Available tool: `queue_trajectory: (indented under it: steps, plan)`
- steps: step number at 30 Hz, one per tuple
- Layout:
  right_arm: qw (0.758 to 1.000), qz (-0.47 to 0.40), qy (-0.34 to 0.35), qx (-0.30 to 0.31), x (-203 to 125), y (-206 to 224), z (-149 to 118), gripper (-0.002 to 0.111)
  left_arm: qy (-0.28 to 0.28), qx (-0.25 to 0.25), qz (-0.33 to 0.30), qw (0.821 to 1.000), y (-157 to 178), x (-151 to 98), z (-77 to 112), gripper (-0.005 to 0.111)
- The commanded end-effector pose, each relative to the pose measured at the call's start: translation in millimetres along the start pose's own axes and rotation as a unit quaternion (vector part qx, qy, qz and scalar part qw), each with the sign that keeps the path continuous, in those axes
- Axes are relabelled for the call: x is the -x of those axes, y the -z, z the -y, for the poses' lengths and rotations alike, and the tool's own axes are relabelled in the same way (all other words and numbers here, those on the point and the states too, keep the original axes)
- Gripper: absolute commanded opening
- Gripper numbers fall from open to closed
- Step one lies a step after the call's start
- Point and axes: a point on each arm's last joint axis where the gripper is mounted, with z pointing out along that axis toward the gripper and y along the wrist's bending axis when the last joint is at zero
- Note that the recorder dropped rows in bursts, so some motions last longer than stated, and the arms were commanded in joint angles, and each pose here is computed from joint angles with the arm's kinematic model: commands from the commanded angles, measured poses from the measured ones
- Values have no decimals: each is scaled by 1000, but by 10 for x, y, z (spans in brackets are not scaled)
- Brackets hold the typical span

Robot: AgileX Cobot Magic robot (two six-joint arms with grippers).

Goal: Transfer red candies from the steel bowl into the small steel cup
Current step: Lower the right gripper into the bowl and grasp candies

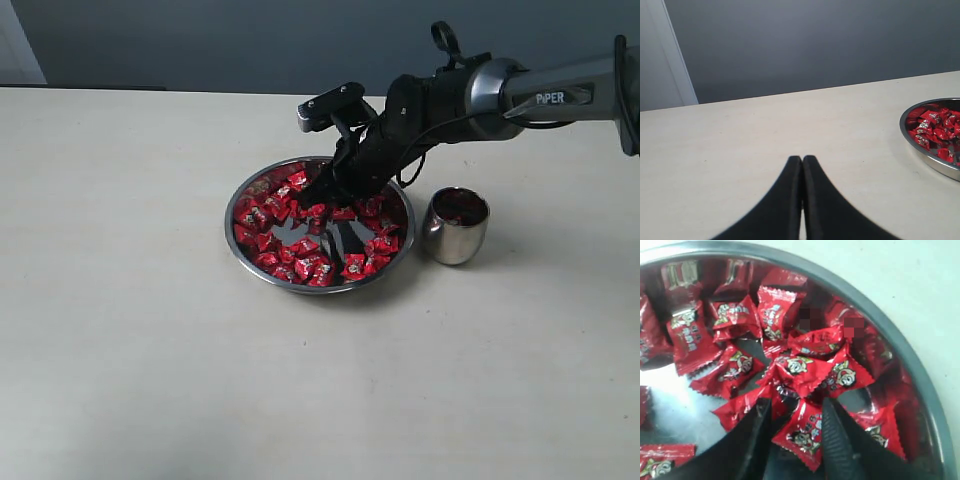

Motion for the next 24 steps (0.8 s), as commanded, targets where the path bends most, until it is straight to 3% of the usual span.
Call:
queue_trajectory:
  steps: [1,24]
  plan:
    - [1000,12,5,-11,22,11,23,34,4,-4,4,1000,2,0,6,0]
    - [1000,-24,-6,-1,-44,11,6,34,4,-4,4,1000,2,0,6,0]
